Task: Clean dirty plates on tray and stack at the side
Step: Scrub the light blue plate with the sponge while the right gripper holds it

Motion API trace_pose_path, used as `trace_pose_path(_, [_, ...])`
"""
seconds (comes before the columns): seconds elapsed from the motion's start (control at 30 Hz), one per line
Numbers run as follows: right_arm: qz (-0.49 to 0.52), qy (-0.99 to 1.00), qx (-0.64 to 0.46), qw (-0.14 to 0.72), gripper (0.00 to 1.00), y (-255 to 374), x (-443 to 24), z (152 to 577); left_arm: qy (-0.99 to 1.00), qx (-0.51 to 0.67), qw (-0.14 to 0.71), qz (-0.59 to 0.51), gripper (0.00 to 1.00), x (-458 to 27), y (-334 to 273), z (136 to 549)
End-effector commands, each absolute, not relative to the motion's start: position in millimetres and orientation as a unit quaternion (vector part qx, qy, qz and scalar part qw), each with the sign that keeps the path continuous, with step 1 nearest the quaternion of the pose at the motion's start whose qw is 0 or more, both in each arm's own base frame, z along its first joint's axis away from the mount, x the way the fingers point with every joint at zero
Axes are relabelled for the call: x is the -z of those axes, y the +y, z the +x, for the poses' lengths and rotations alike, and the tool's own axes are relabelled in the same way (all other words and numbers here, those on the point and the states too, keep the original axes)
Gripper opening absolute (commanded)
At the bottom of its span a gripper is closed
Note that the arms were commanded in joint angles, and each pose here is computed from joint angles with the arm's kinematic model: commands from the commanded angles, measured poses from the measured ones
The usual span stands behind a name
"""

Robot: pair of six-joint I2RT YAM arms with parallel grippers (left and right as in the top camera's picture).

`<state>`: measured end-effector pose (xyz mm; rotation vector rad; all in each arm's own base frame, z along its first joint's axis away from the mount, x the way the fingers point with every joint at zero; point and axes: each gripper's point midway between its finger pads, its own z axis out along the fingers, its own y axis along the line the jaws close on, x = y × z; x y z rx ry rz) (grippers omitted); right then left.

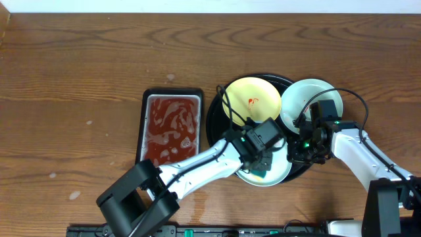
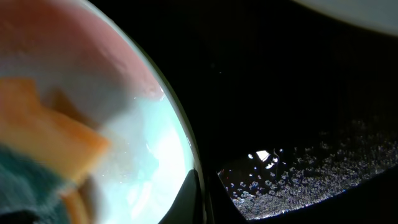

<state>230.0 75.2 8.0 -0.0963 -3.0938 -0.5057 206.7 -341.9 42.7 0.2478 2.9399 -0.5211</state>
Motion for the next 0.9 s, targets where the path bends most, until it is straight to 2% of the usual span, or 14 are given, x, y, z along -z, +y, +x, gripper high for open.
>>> trace_pose_path(0.0, [-0.036,-0.988,0.148,0.011,0.01,70.4,-4.3,226.1,0.984,0.140,0.092,0.067,0.08,-30.2,-332.0,216.5])
trace_pose_path(0.37, [-0.037,-0.988,0.147,0.013,0.01,70.3,-4.2,225.0,0.977,0.020,0.181,0.112,0.08,-16.9,-283.4,272.2])
trace_pose_path(0.67, [-0.037,-0.988,0.147,0.015,0.01,70.1,-4.2,224.3,0.974,0.007,0.190,0.125,0.08,-28.1,-258.2,296.6])
trace_pose_path(0.87, [-0.037,-0.988,0.147,0.015,0.01,70.1,-4.2,224.4,0.966,0.036,0.227,0.115,0.08,-62.8,-261.4,303.5])
